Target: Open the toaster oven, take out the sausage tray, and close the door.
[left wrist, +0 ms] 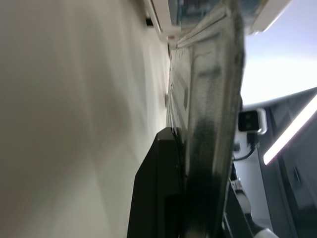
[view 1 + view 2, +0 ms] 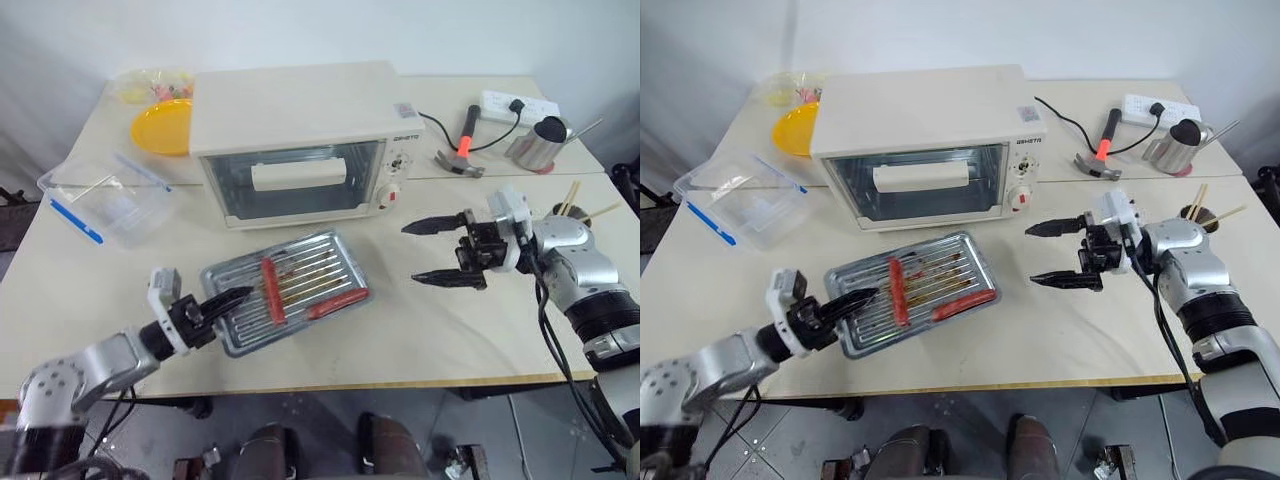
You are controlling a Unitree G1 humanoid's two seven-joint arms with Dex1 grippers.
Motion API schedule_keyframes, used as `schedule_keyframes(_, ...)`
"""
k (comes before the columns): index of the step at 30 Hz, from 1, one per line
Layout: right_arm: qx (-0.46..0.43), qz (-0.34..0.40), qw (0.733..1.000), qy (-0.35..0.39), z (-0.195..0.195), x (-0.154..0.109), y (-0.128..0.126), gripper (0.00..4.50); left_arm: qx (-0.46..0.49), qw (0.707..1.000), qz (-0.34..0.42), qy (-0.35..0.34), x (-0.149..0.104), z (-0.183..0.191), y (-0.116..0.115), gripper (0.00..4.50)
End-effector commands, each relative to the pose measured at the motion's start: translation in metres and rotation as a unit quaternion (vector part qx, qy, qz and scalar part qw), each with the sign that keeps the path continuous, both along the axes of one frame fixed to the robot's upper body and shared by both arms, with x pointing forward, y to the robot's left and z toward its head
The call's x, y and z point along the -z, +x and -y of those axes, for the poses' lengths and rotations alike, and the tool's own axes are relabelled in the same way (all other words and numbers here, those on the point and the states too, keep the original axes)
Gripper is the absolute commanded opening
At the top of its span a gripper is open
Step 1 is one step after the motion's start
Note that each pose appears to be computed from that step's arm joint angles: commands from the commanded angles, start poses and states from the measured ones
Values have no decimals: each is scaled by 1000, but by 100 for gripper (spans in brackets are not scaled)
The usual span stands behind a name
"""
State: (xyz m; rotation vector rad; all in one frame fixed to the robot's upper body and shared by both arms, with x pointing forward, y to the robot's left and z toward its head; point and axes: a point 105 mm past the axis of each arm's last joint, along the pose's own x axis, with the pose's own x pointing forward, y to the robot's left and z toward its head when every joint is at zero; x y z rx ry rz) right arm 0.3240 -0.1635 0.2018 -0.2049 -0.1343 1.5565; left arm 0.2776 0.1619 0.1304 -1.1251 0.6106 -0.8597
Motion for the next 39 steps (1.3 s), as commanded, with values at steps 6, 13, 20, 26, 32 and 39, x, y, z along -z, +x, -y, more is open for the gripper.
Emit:
schedule_keyframes(6,-19,38,999,-1,11,-10,-12,448,71,997,-14,26,9,20,32,0)
schedule_keyframes(13,-4,47,999,0,18,-10,-13,450,127,989,-30,75,22,26,33,125)
schedule_keyframes(20,7,49,999,-1,21,-12,-12,450,111,986,-6,120,1,-9,39,345)
schedule_keyframes(26,11,48,999,-8,19,-13,-7,450,99,967,49,231,-11,-46,37,447)
schedule_keyframes(32,14,57,998,-33,17,-8,-2,450,103,877,307,355,-39,-71,32,447)
schedule_keyframes(39,17,85,991,-99,21,18,-2,450,193,766,434,433,-19,-92,-11,447)
